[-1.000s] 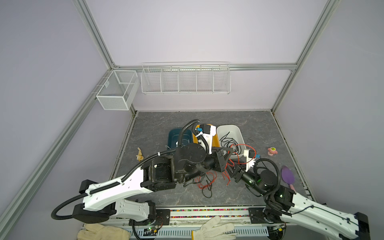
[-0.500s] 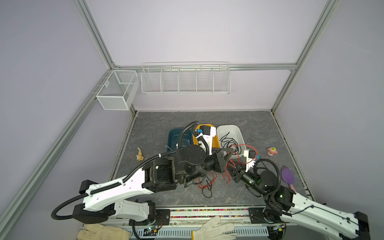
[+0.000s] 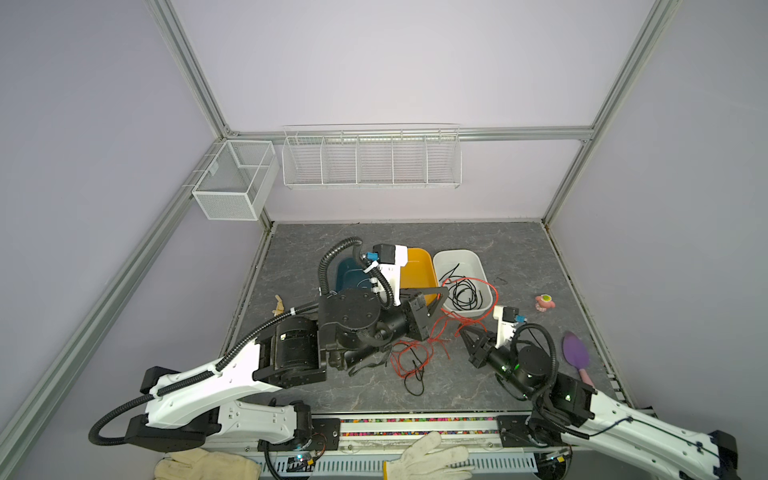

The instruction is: Untangle the cables

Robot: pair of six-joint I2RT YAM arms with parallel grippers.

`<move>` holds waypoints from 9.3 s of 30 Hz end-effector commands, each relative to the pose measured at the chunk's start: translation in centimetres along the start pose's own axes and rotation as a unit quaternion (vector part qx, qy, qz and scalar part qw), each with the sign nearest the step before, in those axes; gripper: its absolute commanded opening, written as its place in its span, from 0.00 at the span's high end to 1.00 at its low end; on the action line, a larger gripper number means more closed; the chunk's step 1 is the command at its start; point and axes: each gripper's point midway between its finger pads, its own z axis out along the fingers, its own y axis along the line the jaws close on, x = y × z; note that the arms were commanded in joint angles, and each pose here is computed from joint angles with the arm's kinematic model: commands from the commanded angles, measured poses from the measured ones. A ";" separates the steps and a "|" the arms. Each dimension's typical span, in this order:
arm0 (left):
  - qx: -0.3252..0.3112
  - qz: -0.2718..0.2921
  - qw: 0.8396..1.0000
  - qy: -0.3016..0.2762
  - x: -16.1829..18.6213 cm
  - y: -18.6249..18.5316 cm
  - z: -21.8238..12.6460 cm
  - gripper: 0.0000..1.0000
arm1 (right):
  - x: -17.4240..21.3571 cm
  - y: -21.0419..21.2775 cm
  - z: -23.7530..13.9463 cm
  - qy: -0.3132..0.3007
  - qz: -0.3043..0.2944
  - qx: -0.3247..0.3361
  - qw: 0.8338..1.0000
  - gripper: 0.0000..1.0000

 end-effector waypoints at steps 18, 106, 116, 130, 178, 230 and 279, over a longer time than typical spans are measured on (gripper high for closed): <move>-0.086 0.084 0.987 -0.104 -7.3 1.8 -5.7 1.00 | 3.9 -9.1 -2.6 0.025 0.005 0.149 0.988 0.93; -0.483 0.079 0.865 0.112 -3.6 36.3 6.2 0.43 | 3.7 -5.7 -3.8 0.091 -0.100 0.081 0.987 0.93; -0.513 0.012 0.855 0.074 -2.7 41.1 -2.9 0.45 | 4.0 -5.0 -3.0 0.100 -0.100 0.071 0.987 0.93; -0.571 -0.009 0.811 0.127 -0.3 46.3 -5.6 0.53 | 4.2 -4.8 -2.9 0.108 -0.099 0.069 0.987 0.93; -0.587 -0.021 0.791 0.174 0.2 50.0 -2.8 1.00 | 4.4 -4.6 -2.5 0.108 -0.099 0.066 0.987 0.93; -0.470 0.167 0.863 0.074 -4.5 41.2 -2.6 0.00 | -5.1 1.4 11.1 0.232 -0.231 0.160 0.931 0.94; -0.386 0.330 0.855 0.102 3.1 38.2 -2.9 0.01 | -0.7 -13.9 26.1 0.386 -0.175 0.319 0.848 0.93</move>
